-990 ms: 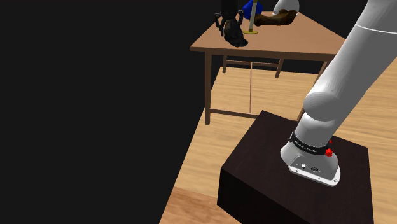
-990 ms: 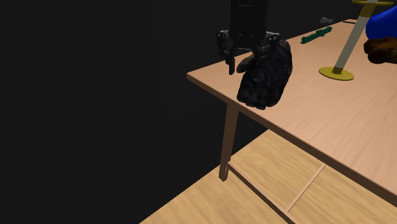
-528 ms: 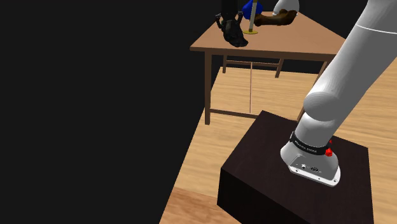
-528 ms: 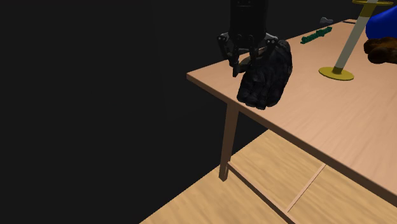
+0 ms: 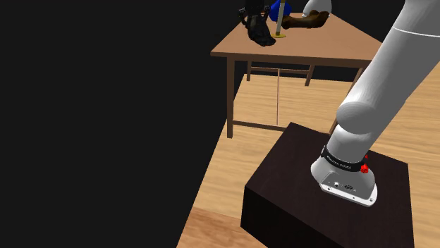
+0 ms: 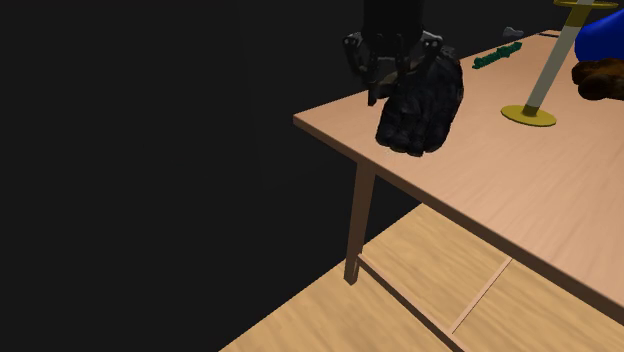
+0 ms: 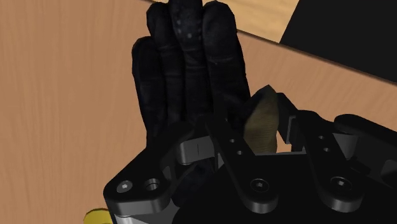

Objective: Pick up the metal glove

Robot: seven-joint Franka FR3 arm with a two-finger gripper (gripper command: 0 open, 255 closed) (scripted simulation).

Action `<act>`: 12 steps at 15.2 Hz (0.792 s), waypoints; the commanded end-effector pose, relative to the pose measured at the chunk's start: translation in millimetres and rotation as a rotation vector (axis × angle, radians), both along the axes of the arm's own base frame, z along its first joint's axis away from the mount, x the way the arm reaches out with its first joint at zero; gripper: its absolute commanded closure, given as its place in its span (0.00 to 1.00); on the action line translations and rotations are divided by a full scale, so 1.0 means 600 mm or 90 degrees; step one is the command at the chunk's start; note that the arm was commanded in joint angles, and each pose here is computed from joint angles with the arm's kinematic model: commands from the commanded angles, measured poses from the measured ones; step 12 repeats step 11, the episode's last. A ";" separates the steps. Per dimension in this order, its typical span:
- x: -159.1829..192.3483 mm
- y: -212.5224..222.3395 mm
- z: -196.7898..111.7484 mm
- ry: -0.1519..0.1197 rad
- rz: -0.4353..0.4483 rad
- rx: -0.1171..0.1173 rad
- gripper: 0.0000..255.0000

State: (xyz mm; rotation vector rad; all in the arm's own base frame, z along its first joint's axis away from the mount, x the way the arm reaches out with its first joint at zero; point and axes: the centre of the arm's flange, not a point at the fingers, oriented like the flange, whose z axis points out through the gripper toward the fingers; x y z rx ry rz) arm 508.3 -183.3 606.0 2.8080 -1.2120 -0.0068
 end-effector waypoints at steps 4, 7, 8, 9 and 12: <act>-0.002 0.001 0.045 0.000 0.000 0.000 1.00; -0.002 0.001 0.071 0.000 0.000 0.000 1.00; -0.002 0.001 0.080 0.000 0.000 0.000 1.00; -0.002 0.001 0.089 0.000 0.000 0.000 1.00; -0.002 0.001 0.090 0.000 0.000 0.000 1.00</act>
